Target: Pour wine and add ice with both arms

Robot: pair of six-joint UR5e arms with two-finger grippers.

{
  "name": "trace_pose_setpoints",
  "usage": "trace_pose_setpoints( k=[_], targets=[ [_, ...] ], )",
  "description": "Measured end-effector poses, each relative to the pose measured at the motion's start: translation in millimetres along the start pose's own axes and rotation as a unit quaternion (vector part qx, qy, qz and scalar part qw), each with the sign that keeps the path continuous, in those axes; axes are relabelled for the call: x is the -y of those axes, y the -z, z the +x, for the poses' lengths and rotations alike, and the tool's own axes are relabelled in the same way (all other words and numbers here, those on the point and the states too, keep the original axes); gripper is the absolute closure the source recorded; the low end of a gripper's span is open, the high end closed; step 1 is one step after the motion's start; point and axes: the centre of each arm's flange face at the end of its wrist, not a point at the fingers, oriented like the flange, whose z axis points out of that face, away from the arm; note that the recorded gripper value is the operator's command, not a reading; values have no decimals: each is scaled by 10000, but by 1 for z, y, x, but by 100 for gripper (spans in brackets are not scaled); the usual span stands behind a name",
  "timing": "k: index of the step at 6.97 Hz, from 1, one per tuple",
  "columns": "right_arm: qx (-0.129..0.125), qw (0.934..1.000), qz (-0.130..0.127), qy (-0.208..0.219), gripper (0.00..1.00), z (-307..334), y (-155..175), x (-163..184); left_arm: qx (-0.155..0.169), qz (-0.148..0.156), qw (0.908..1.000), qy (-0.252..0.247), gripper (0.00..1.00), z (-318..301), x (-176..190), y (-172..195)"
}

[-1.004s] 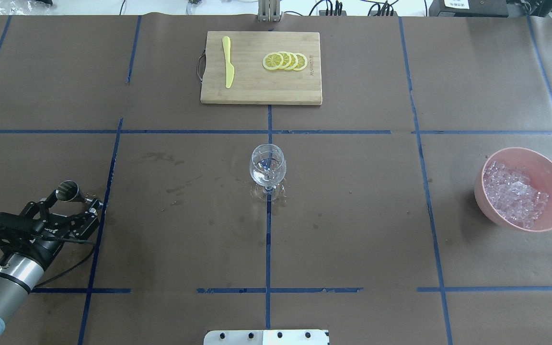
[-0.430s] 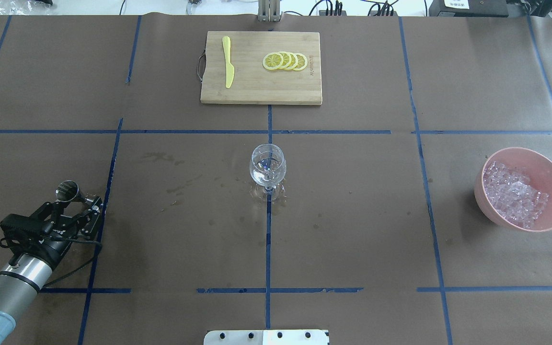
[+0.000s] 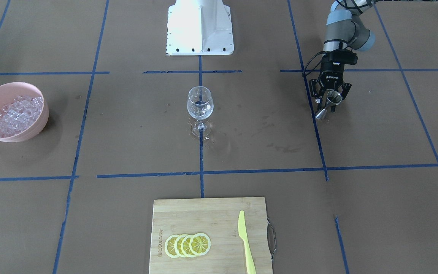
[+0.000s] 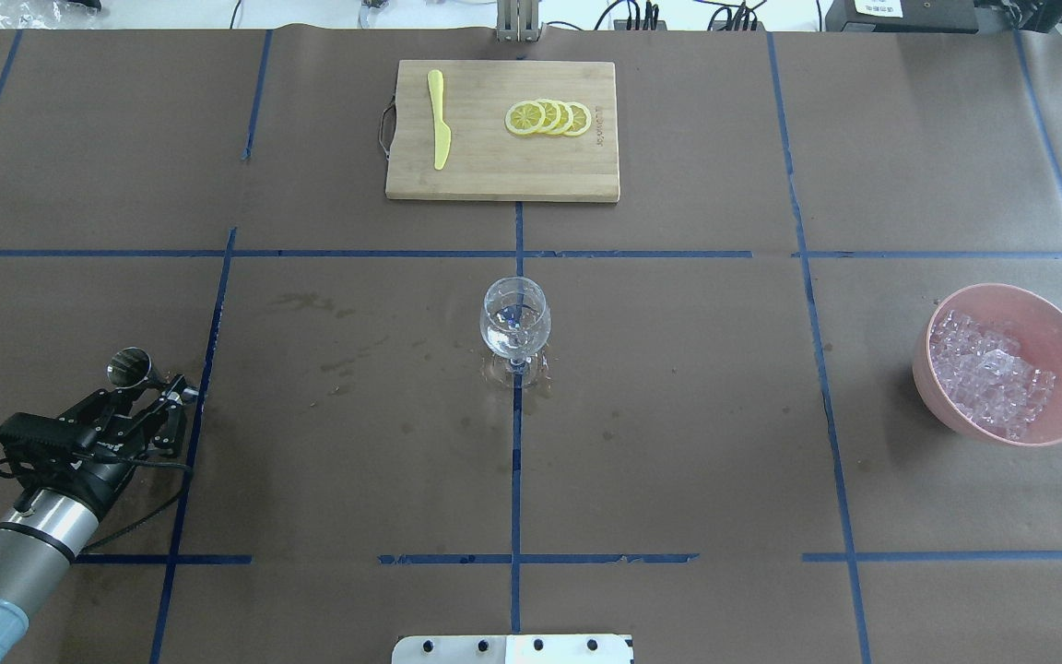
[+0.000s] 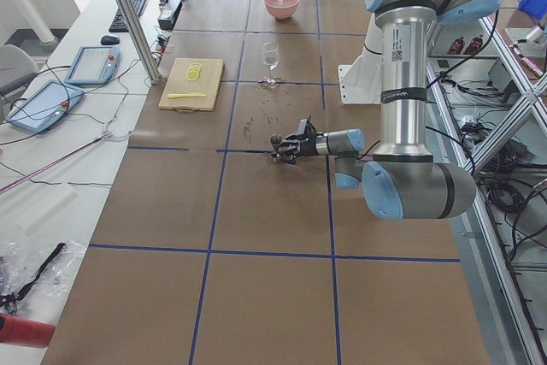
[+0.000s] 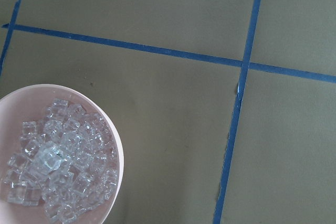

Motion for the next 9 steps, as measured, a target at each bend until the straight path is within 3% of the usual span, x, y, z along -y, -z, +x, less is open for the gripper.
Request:
trace_pose_setpoints(
  k=[6,7,8,9],
  targets=[
    [0,10000,-2,-3,0,0,0,0,8,64,9999,85,54,0,3,1],
    [0,10000,-2,-2,0,0,0,0,15,78,9999,87,81,-1,3,1],
    [0,10000,0,0,0,0,0,0,20,88,9999,86,100,-1,3,1],
    [0,10000,0,0,0,0,0,0,31,105,9999,80,100,-1,3,1]
  ],
)
